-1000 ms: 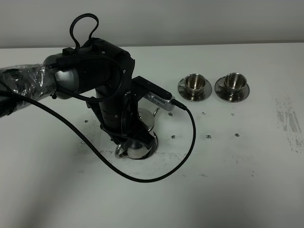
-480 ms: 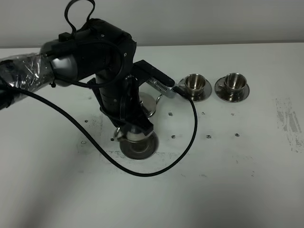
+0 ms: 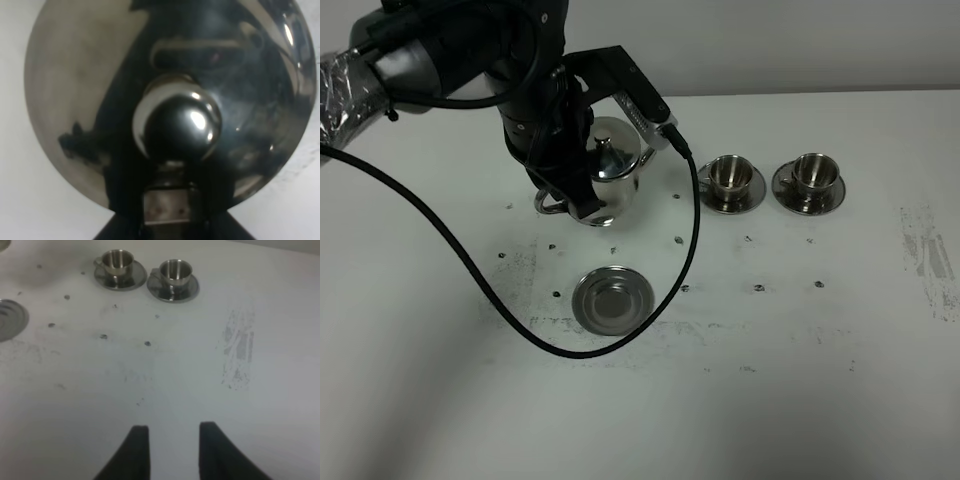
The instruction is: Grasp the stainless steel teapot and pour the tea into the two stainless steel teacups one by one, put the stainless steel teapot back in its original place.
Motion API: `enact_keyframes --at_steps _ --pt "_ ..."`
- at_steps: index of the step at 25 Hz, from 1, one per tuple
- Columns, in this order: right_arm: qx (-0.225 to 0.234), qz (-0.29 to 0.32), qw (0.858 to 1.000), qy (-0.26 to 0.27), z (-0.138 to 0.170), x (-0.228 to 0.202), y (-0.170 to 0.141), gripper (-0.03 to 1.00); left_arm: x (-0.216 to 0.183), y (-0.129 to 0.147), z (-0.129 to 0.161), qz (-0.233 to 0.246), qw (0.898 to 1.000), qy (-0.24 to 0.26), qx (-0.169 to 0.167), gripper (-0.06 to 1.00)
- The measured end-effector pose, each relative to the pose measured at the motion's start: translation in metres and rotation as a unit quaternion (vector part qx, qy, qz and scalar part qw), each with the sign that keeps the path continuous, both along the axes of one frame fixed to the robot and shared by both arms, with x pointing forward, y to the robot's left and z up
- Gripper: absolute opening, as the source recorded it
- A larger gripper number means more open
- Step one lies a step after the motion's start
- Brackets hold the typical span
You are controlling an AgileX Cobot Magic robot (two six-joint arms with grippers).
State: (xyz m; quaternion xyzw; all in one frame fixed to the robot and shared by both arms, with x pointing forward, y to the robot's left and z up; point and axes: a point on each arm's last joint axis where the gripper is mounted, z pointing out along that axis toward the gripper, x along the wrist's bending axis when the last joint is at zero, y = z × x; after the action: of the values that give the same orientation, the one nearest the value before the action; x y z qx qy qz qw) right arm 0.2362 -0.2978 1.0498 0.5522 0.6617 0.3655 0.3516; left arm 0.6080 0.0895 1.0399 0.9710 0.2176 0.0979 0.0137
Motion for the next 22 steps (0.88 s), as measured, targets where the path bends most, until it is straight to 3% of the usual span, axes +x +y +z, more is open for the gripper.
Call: enact_keyframes --at_steps 7,15,22 --pt "0.0 0.0 1.0 0.0 0.0 0.0 0.0 0.23 0.019 -0.003 0.003 -0.112 0.993 -0.019 0.015 0.18" --pt "0.0 0.0 1.0 0.0 0.0 0.0 0.0 0.23 0.052 -0.022 0.001 -0.227 0.971 -0.064 0.026 0.18" --pt "0.0 0.0 1.0 0.0 0.0 0.0 0.0 0.23 0.078 -0.037 -0.005 -0.27 0.957 -0.105 0.028 0.18"
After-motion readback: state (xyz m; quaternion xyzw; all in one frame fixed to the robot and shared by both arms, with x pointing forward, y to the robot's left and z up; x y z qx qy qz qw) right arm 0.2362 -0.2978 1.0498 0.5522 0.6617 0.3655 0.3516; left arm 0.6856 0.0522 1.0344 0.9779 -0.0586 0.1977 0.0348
